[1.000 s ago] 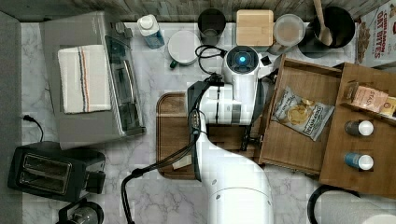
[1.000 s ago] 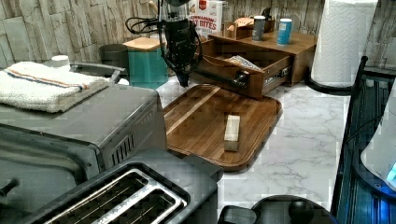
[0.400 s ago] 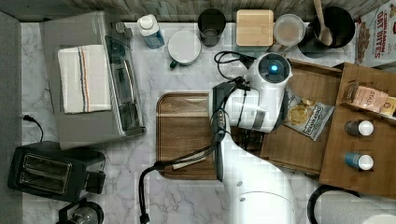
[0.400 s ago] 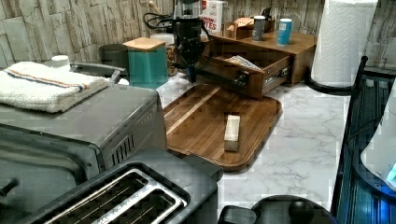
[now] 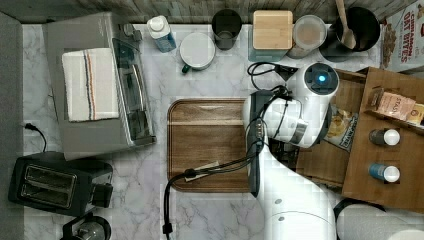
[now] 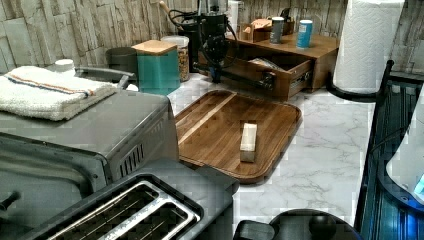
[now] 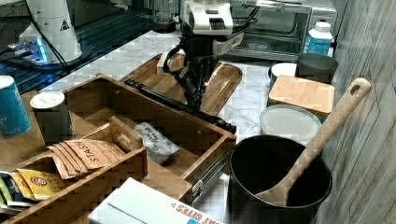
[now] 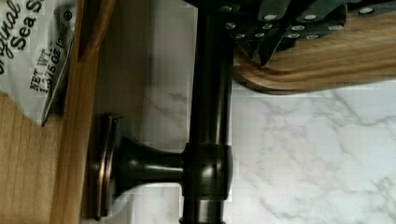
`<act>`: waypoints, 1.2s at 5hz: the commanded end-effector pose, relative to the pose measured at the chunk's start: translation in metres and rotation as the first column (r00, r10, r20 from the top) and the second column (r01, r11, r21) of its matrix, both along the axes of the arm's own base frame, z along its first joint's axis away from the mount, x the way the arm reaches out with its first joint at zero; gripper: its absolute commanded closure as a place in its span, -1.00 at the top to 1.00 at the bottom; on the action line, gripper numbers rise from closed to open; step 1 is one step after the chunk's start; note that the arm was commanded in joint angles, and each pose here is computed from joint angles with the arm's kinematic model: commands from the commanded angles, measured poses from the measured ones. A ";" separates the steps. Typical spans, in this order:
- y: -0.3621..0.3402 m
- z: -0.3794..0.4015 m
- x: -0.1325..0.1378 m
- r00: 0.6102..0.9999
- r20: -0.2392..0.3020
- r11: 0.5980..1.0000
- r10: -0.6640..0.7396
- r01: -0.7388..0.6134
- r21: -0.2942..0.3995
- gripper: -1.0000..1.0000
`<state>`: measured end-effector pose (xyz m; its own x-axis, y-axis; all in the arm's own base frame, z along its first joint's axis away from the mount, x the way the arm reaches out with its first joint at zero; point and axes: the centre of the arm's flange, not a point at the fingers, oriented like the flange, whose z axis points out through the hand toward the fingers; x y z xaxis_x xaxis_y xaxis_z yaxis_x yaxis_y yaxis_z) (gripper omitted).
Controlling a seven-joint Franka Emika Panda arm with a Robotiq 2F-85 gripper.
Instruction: Close the drawer.
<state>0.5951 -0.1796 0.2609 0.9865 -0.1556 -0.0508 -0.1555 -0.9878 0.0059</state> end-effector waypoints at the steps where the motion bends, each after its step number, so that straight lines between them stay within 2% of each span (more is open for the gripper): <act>1: -0.191 0.044 -0.061 0.989 0.064 0.991 -0.131 0.132 -0.011 -1.00; 2: -0.231 0.036 -0.081 0.979 0.058 0.980 -0.193 0.196 -0.046 -1.00; 3: -0.265 0.038 -0.097 0.973 -0.003 0.966 -0.230 0.229 -0.119 -1.00; 4: -0.284 0.036 -0.113 0.949 -0.007 0.936 -0.315 0.310 -0.164 -1.00; 5: -0.277 0.043 -0.119 0.932 0.016 0.904 -0.363 0.356 -0.236 -1.00; 6: -0.244 0.040 -0.127 0.936 0.077 0.913 -0.344 0.353 -0.205 -1.00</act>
